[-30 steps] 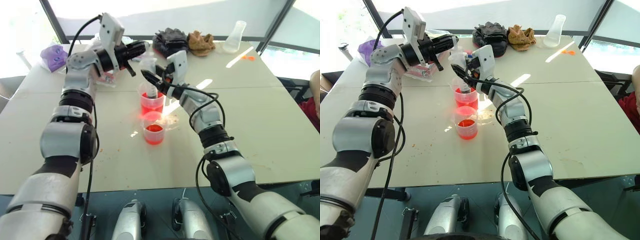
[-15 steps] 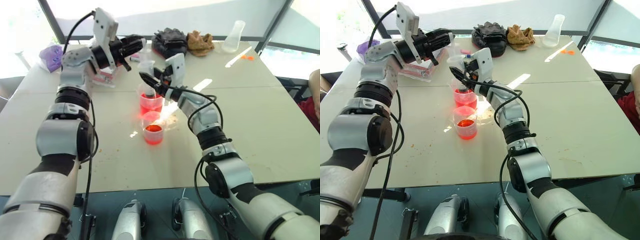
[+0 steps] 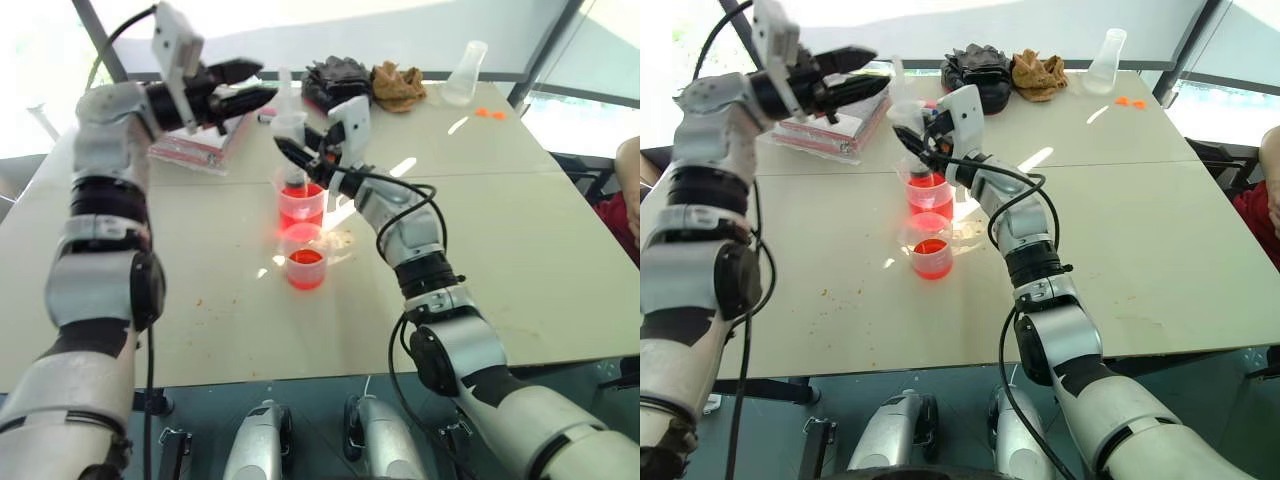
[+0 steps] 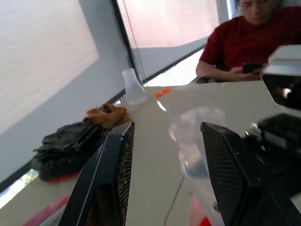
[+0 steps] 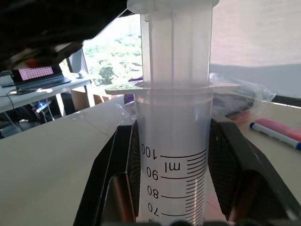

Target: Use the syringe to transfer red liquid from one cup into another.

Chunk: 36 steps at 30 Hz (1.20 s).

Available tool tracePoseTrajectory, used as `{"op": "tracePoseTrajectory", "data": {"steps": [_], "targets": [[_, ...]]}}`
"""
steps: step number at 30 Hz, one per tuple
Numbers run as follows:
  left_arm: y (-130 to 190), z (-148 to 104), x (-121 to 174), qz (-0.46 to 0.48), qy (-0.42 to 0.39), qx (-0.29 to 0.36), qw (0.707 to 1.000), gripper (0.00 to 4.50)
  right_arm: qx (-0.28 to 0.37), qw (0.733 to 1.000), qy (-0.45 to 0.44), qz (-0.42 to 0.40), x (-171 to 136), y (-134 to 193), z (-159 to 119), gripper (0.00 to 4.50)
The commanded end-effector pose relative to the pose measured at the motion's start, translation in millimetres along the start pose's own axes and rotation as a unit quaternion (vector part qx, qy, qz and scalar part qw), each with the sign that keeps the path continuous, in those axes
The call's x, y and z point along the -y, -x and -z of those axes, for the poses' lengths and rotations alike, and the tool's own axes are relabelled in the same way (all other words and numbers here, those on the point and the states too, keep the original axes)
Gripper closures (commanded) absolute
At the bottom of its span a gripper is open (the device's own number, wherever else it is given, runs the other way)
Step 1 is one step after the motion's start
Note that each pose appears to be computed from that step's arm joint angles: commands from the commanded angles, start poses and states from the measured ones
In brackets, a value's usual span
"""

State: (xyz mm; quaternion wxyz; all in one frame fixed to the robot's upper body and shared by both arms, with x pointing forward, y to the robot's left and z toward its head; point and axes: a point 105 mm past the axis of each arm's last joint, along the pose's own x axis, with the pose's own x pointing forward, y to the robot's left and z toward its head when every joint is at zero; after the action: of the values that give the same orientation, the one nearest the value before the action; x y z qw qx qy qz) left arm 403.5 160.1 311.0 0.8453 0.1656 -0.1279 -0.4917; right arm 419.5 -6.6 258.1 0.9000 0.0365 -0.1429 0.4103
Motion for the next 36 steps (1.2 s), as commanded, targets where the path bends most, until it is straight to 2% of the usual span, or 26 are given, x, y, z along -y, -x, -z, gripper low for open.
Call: {"op": "tracePoseTrajectory", "data": {"steps": [1,4,10,15,20,27,36], "targets": [[18.7,3.8,12.6,0.026,0.011,-0.024,0.999,2.10,0.072,0.997,0.029,-0.003,-0.5,-2.8,-51.7,3.09],[34.9,7.9,8.0,-0.015,0.022,-0.027,0.999,2.10,0.075,0.997,0.029,-0.006,-2.4,-1.0,-54.2,3.09],[58.4,0.5,-1.8,-0.094,0.038,0.000,0.995,2.10,0.082,0.996,0.020,-0.015,-10.4,-0.9,-57.5,3.09],[66.5,-15.6,-2.2,-0.133,0.047,0.046,0.989,2.10,0.106,0.994,0.008,-0.022,-17.8,1.1,-79.9,3.09],[67.8,-24.5,9.2,-0.134,0.044,0.053,0.989,2.10,0.115,0.992,0.007,-0.045,-38.7,24.3,-98.2,3.09],[58.3,-38.1,21.7,-0.111,0.054,0.068,0.990,2.10,0.066,0.996,-0.037,-0.050,-62.5,62.1,-79.3,3.09],[27.9,-71.1,36.5,-0.012,0.041,0.096,0.994,2.10,0.021,0.998,-0.048,-0.016,-68.7,69.9,-39.6,3.09]]}}
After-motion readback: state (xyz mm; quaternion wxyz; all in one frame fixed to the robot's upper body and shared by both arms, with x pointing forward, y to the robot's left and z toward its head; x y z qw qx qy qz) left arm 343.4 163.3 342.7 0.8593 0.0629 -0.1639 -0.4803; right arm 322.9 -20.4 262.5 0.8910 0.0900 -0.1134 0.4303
